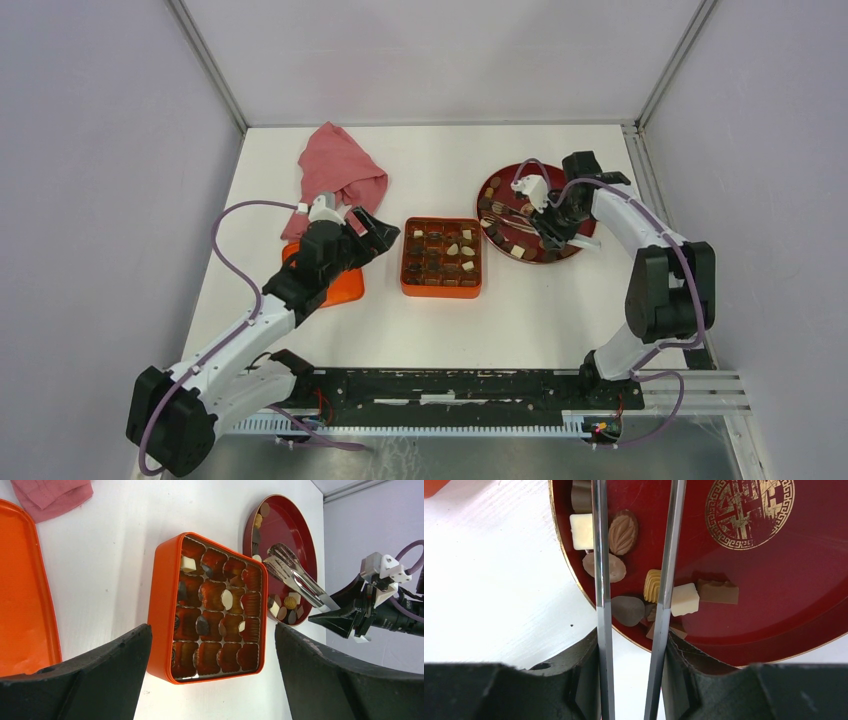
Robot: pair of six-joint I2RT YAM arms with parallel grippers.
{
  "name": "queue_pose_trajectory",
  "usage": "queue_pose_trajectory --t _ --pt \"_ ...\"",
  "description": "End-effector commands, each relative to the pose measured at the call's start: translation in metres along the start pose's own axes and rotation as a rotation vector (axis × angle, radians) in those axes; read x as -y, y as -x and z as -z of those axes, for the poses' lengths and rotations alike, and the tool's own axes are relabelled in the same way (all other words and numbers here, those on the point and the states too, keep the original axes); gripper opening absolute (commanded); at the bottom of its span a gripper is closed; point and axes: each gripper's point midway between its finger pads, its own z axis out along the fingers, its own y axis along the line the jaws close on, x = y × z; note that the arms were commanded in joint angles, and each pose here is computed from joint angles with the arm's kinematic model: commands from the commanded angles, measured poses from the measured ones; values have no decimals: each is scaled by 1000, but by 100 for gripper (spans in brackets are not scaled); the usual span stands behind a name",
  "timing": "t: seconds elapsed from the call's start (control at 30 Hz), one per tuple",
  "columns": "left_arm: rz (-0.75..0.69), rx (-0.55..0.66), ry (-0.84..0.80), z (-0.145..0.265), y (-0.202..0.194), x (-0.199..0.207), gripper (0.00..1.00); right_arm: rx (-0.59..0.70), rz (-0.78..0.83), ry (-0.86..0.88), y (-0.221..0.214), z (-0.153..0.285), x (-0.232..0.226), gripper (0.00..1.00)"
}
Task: Pack the chocolate
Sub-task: Adjust the fake chocolate on the plate, then pick up the fake chocolate from the plate.
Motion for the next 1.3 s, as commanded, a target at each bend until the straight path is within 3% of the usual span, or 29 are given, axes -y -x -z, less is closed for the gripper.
queue_pose_trajectory --t 0.0,0.67,1.27 --pt "12 55 -52 4 14 16 97 21 29 0 1 7 -7 44" --pt "22 75 -51 11 18 15 97 -31 -45 -55 2 -13 13 44" --pt "13 70 -52 6 20 19 97 -77 -88 -109 -15 3 39 43"
